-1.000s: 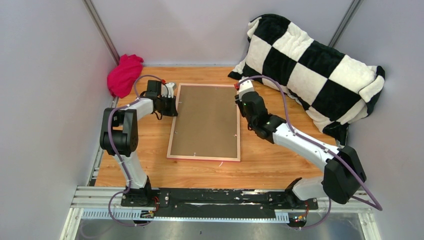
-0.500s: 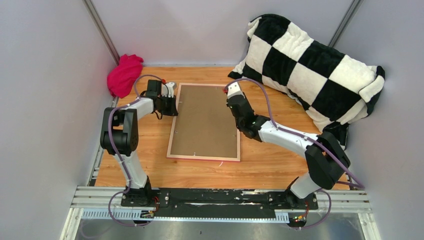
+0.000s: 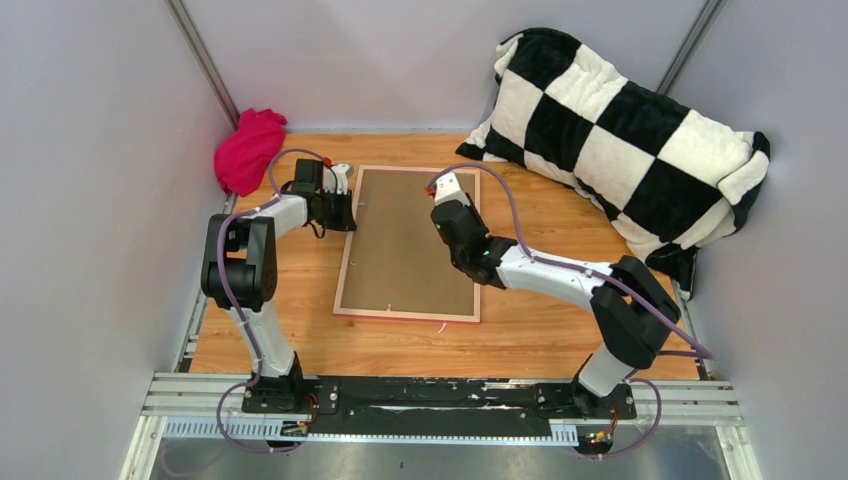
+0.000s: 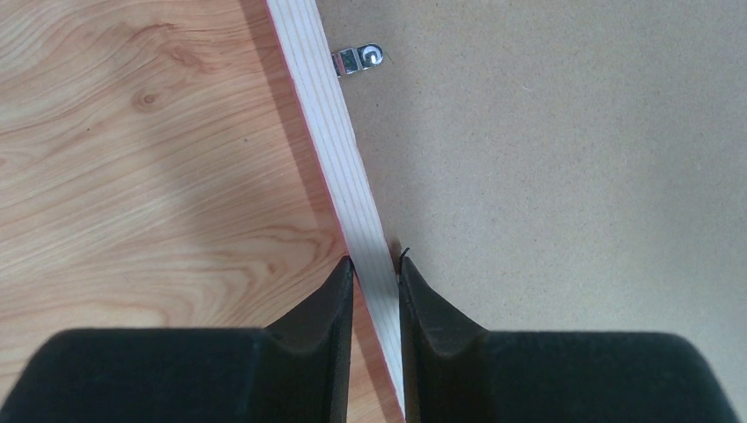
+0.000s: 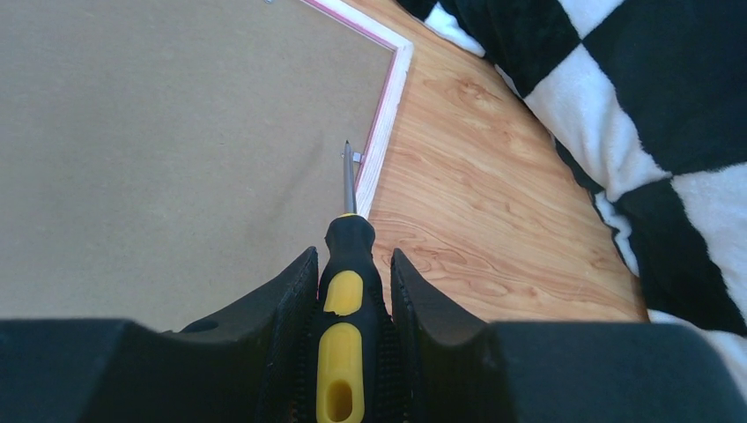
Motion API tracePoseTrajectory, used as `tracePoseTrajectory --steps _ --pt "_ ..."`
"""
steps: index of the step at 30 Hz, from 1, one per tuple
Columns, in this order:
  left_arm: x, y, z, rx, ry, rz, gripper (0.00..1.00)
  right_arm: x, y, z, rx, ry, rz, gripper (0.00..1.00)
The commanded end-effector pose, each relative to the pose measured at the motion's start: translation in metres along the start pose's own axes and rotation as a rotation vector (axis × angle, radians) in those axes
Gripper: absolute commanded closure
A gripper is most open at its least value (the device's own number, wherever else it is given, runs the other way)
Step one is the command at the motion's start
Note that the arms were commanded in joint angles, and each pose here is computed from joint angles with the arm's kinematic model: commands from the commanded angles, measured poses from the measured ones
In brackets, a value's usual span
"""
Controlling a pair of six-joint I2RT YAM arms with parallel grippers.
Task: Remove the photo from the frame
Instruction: Release the photo frame item from the photo frame.
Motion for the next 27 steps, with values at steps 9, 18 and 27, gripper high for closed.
tracePoseTrajectory --steps 9,18,27 --pt "0.017 -0.021 0.015 0.06 0.055 0.009 1.0 0.013 -0.018 0.005 0.095 -0.159 -0.012 1.0" --pt "0.017 -0.022 0.015 0.062 0.053 0.007 1.0 0.02 -0.028 0.009 0.122 -0.167 -0.045 1.0" --pt "0.017 -0.021 0.015 0.059 0.051 0.006 1.0 0.023 -0.034 0.014 0.137 -0.188 -0.057 1.0"
Point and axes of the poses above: each gripper's point midway between its finger pads, its own z axis out along the fingers, its own x axis along the line the jaws close on, y = z × x, the point moved 2 cm from there along -z, back along the fingers, and after that the axes turned 11 degrees about -z, right-handed, at the moved point
